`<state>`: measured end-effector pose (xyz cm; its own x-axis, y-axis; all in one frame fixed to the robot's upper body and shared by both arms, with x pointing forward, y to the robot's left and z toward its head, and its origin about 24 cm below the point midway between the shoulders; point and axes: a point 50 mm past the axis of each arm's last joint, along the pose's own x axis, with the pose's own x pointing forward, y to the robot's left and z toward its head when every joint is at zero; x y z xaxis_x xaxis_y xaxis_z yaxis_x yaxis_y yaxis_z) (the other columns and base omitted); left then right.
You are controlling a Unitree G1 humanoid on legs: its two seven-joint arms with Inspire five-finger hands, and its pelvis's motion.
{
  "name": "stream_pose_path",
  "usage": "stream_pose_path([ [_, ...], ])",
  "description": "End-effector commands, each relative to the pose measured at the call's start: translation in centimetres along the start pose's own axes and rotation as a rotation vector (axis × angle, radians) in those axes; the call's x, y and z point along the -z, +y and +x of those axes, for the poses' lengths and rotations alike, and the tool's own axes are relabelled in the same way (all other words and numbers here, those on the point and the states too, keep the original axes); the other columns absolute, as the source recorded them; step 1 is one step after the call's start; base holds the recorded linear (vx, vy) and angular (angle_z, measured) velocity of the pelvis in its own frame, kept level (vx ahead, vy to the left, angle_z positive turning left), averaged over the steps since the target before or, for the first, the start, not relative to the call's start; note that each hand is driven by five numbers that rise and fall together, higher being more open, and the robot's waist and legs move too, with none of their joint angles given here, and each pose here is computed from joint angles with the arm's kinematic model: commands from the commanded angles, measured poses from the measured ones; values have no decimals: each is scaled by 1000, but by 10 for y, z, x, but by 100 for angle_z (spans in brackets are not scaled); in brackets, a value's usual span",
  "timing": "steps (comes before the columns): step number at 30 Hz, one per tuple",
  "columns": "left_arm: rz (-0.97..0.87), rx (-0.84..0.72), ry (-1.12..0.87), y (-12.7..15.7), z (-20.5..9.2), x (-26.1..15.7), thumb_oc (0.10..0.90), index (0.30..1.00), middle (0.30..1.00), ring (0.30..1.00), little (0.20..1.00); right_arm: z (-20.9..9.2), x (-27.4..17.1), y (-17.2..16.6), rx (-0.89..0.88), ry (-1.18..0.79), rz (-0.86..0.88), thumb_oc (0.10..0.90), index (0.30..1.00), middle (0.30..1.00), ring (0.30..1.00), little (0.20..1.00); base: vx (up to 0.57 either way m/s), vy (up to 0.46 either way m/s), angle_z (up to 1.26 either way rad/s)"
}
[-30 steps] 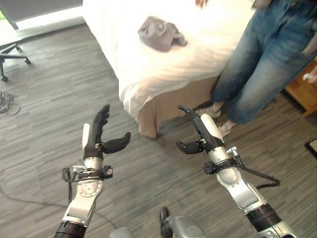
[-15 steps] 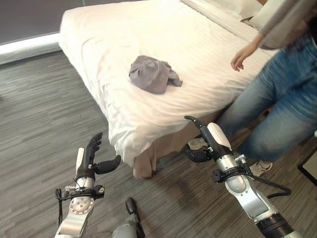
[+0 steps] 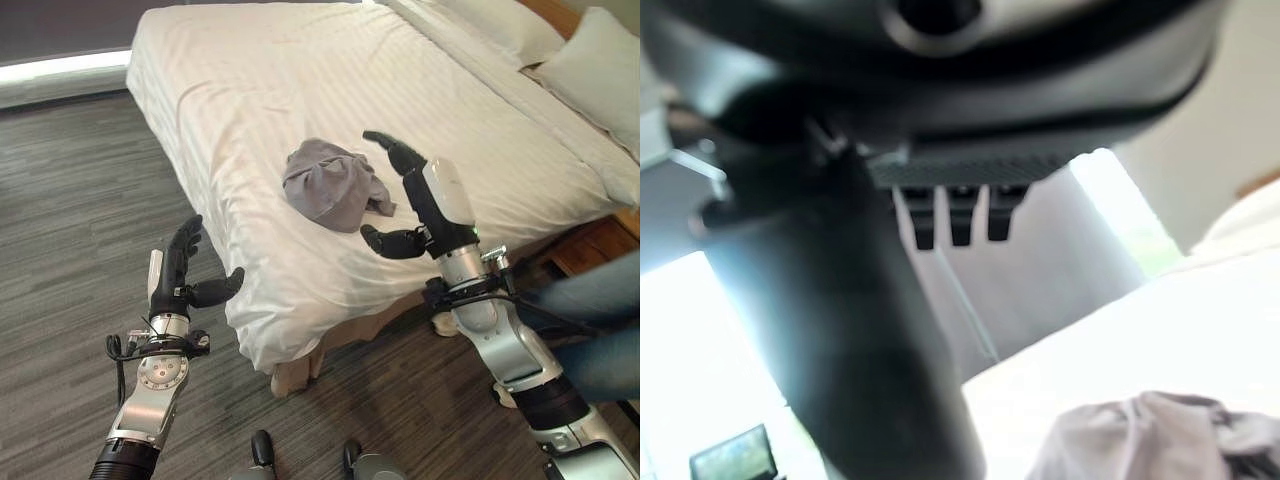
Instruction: Pick up bed clothes into laundry basket.
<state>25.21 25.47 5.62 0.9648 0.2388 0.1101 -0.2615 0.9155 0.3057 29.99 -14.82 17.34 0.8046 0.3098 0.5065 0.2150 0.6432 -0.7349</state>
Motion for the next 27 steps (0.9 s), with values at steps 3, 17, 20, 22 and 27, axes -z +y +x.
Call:
stream_pose_path([
  [3, -53, -31, -225, 9, 11, -41, 800, 900, 900, 900, 900, 47, -12, -20, 111, -75, 8, 800, 900, 900, 900, 900, 86, -68, -9],
  [17, -28, -127, -241, 49, 20, -42, 800, 900, 900, 900, 900, 85, 29, -23, -8, 111, -185, 800, 900, 900, 900, 900, 51, -53, 15],
  [20, -24, -129, -240, 53, 19, -42, 800, 900, 900, 900, 900, 88, 32, -30, -5, 125, -214, 800, 900, 900, 900, 900, 27, -33, 15],
  [22, -17, -137, -251, 58, 20, -44, 800, 900, 900, 900, 900, 92, 36, -41, 3, 139, -250, 800, 900, 900, 900, 900, 30, -59, 15],
  [27, 6, -145, -270, 66, 22, -49, 800, 900, 900, 900, 900, 100, 35, -66, 50, 143, -287, 800, 900, 900, 900, 900, 12, -42, 9],
])
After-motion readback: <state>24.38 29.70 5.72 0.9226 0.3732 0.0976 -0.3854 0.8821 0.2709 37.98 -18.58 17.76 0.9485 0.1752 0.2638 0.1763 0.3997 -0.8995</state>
